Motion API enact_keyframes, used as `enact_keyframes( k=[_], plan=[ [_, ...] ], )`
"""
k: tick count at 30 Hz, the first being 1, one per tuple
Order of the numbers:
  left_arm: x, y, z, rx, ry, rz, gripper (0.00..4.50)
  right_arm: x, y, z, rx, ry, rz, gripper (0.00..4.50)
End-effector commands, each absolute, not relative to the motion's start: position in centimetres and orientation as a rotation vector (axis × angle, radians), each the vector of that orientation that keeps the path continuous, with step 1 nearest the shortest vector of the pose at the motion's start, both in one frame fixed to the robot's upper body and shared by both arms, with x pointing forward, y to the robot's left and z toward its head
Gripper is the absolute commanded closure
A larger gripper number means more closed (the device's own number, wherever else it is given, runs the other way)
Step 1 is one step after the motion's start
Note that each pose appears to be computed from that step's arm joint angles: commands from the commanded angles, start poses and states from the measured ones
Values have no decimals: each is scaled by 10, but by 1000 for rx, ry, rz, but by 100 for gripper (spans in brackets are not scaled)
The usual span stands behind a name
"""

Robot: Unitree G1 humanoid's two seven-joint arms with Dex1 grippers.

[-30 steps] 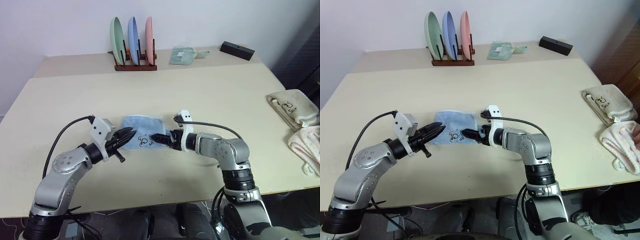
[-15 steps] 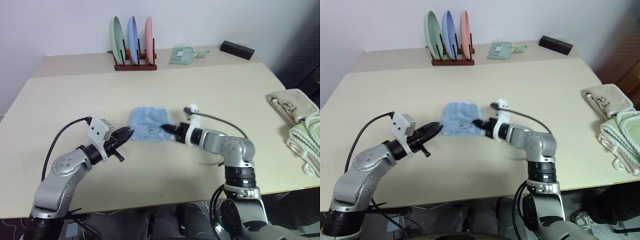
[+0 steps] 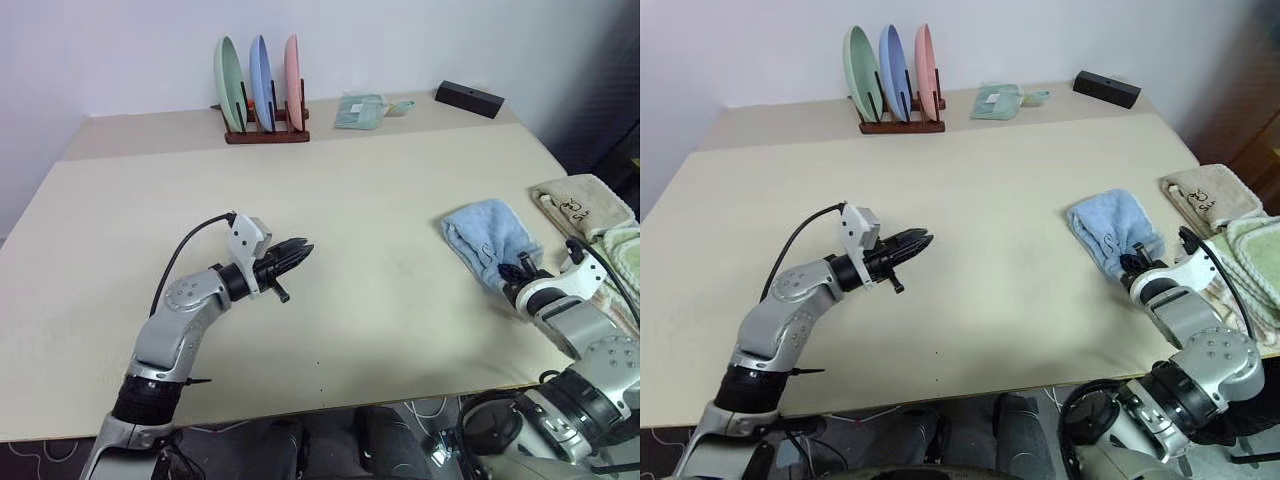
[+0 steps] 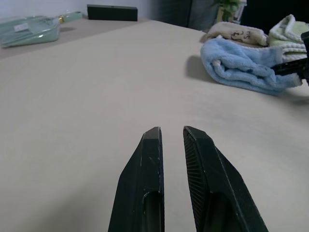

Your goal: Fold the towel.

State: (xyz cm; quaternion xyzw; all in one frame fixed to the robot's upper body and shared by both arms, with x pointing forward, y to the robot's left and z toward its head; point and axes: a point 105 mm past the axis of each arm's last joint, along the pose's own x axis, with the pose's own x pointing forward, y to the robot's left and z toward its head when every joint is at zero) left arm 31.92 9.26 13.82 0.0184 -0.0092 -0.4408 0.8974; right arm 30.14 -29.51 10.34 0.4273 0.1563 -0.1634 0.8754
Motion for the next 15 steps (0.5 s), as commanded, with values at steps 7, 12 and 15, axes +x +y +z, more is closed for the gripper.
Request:
enact_keyframes(
  k=[7,12,15],
  plan=[
    [317,88,143,63,-51,-949,383,302,-302,146,761,190,-290,254],
    [315,91,141,61,-45,-942,383,299,-319,171,559,99,-318,9],
    [320,103,140,68,-43,-887,383,298,-329,197,282,37,-304,9]
  ],
)
